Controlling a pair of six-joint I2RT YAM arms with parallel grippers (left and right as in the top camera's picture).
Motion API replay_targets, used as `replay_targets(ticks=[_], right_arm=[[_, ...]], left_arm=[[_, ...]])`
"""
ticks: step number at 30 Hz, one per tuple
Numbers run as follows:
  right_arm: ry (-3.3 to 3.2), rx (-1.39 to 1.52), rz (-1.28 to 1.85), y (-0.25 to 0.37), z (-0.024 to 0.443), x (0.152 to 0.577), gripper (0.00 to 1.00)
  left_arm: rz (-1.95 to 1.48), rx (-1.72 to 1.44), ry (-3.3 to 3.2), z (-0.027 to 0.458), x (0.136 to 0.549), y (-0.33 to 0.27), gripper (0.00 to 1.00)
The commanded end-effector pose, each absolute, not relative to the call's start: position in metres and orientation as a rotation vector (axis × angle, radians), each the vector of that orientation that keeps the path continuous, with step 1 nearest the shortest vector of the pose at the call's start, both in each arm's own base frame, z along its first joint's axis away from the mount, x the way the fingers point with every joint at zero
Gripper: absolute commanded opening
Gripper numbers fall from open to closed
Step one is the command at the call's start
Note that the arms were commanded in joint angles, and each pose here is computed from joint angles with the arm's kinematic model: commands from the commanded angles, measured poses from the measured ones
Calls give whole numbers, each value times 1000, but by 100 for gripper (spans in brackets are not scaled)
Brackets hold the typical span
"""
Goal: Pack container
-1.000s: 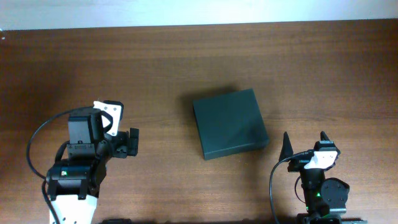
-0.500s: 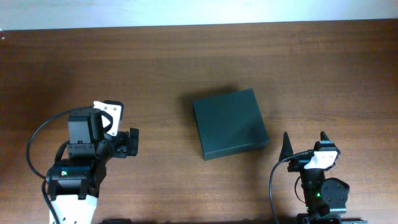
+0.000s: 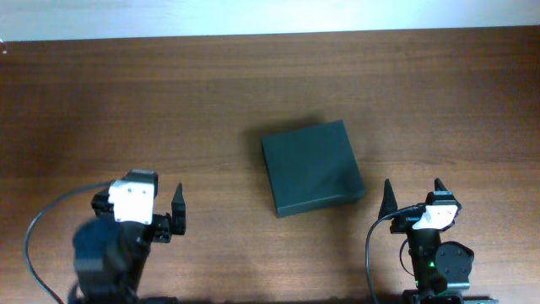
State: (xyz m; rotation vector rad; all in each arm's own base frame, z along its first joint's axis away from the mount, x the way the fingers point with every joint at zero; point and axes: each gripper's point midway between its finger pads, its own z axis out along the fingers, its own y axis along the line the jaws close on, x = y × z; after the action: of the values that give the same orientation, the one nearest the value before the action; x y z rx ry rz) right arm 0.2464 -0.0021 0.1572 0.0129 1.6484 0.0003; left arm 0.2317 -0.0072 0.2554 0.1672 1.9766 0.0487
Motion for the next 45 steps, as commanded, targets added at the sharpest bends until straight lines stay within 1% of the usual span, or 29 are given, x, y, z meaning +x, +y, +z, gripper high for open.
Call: replay_targets(ticks=[1, 3, 5, 12, 16, 27, 31, 37, 45], right_arm=[[1651, 21, -1, -2, 155, 246, 99], [1651, 21, -1, -2, 155, 246, 99], [1651, 21, -1, -2, 155, 246, 99], [1651, 20, -1, -2, 155, 246, 99], [1651, 20, -1, -2, 155, 246, 99], [1651, 21, -1, -2, 155, 246, 99], [1651, 21, -1, -2, 155, 246, 99], [1651, 21, -1, -2, 155, 246, 99], [1651, 21, -1, -2, 155, 246, 99]], left_arm=[[41, 189, 1792, 244, 236, -13, 99], [62, 174, 1676, 244, 242, -10, 99], [74, 164, 1601, 234, 247, -9, 99], [67, 170, 1589, 177, 249, -11, 99], [39, 195, 1642, 156, 246, -16, 99], [-22, 277, 1620, 158, 243, -39, 99], [-24, 170, 1642, 156, 244, -27, 99], [-16, 152, 1644, 156, 245, -25, 99], [-64, 3, 1651, 156, 246, -12, 99]])
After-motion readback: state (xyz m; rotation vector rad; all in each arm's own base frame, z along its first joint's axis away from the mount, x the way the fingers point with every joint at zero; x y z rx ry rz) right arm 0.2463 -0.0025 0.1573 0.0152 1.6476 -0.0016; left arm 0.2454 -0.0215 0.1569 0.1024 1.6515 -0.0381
